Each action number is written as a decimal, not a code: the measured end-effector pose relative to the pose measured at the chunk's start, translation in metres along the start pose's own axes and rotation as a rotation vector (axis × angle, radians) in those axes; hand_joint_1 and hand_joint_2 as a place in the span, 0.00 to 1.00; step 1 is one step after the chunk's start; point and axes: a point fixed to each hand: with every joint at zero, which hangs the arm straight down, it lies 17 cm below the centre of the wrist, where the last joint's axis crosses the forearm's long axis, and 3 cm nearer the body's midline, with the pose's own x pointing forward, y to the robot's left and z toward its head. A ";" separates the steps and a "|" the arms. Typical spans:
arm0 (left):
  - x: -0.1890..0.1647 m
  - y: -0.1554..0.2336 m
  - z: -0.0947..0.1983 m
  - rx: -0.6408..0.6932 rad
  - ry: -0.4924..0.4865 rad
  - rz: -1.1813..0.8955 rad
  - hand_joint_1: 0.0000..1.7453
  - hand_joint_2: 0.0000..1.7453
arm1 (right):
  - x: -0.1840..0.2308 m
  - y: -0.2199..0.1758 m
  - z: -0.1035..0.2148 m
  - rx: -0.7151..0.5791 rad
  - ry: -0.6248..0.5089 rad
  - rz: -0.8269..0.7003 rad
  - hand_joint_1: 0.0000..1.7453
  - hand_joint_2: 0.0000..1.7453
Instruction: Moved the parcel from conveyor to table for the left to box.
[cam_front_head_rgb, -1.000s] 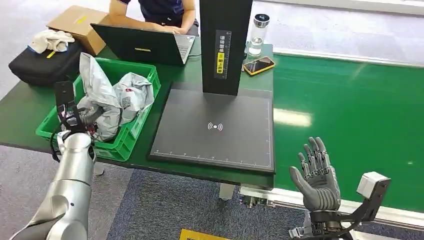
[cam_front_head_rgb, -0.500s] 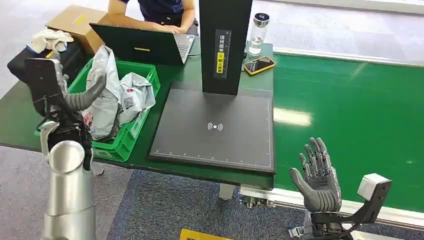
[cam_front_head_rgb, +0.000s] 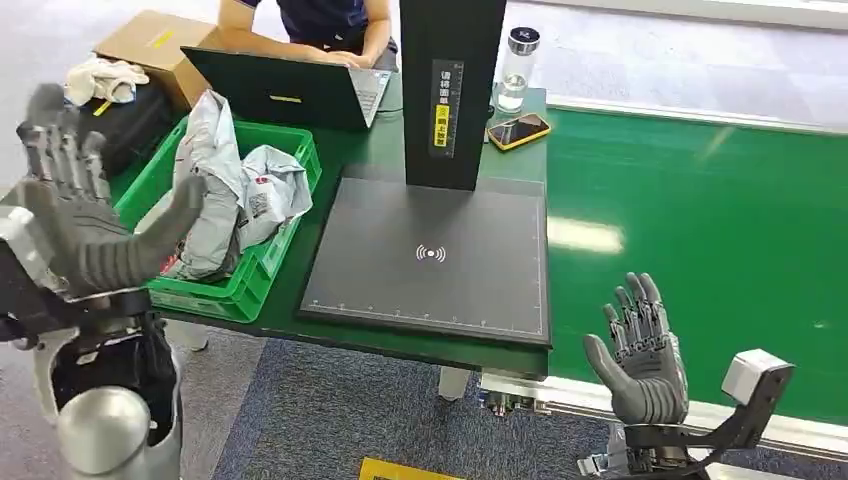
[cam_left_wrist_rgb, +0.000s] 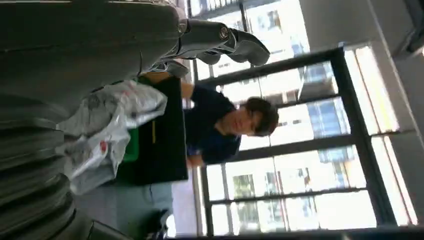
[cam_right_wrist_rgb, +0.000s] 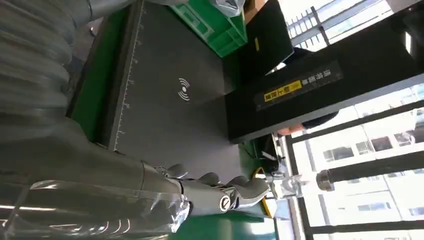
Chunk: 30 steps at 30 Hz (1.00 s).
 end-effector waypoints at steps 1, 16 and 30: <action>0.000 -0.019 0.009 -0.065 0.022 0.057 0.00 1.00 | 0.000 0.001 0.000 0.001 -0.001 -0.001 0.00 1.00; -0.036 -0.172 0.133 -0.510 0.316 0.417 0.00 1.00 | -0.005 0.048 0.025 0.106 0.040 0.080 0.00 1.00; -0.009 -0.228 0.154 -0.721 0.285 0.473 0.00 1.00 | 0.009 0.038 0.059 0.083 0.057 0.129 0.00 1.00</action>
